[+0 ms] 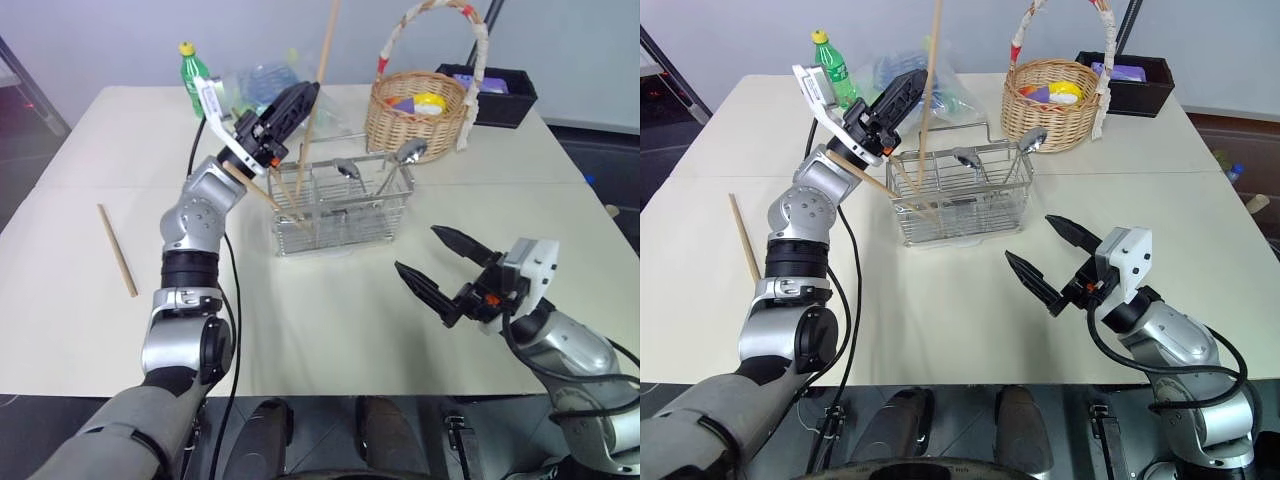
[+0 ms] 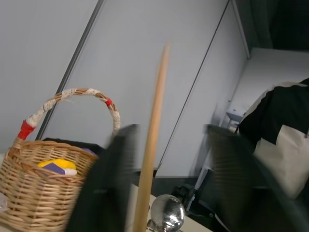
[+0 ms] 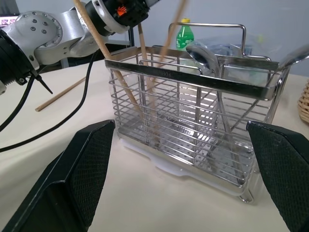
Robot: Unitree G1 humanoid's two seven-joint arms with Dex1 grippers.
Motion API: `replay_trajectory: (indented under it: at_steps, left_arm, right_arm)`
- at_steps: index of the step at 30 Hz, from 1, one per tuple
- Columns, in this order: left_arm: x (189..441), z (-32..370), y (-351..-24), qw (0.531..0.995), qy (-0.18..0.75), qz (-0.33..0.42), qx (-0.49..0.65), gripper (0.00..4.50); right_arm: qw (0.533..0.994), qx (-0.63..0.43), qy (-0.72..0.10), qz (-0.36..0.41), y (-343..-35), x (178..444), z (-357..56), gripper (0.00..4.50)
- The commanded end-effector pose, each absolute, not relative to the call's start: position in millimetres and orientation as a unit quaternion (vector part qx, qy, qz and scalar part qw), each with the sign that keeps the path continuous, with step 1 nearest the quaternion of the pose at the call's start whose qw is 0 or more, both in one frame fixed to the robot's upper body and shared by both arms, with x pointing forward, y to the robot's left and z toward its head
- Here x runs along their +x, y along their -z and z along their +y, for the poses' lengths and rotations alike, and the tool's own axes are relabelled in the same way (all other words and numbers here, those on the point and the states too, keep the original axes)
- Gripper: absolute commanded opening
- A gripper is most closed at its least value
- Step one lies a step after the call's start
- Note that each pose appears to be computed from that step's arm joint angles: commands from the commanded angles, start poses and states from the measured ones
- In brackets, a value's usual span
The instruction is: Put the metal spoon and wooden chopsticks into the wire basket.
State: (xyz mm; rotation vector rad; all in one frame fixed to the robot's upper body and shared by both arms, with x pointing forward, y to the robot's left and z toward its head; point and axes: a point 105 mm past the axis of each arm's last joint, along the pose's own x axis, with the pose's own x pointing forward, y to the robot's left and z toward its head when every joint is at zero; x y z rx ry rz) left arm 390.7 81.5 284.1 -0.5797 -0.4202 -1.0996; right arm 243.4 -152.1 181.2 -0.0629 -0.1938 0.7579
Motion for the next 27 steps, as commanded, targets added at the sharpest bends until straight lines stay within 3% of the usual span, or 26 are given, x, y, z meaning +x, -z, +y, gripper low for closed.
replay_trajectory:
  at_steps: [1, 10, 16, 20, 27]
  left_arm:
    - [382, 81, -301, 0.782, 0.523, -0.223, -0.254, 4.13]
    - [376, 83, -313, 0.772, 0.524, -0.243, -0.265, 4.13]
    - [370, 94, -351, 0.763, 0.51, -0.291, -0.272, 4.13]
    - [374, 124, -381, 0.787, 0.457, -0.325, -0.257, 4.13]
    - [381, 173, -387, 0.857, 0.358, -0.32, -0.189, 4.13]
  right_arm:
    - [0.918, -0.041, -0.377, -0.119, -193, 238, -149, 4.5]
    - [0.918, -0.04, -0.377, -0.118, -192, 238, -148, 4.5]
    - [0.916, -0.043, -0.381, -0.117, -192, 239, -149, 4.5]
    - [0.911, -0.051, -0.391, -0.118, -197, 241, -152, 4.5]
    - [0.902, -0.055, -0.41, -0.121, -204, 241, -151, 4.5]
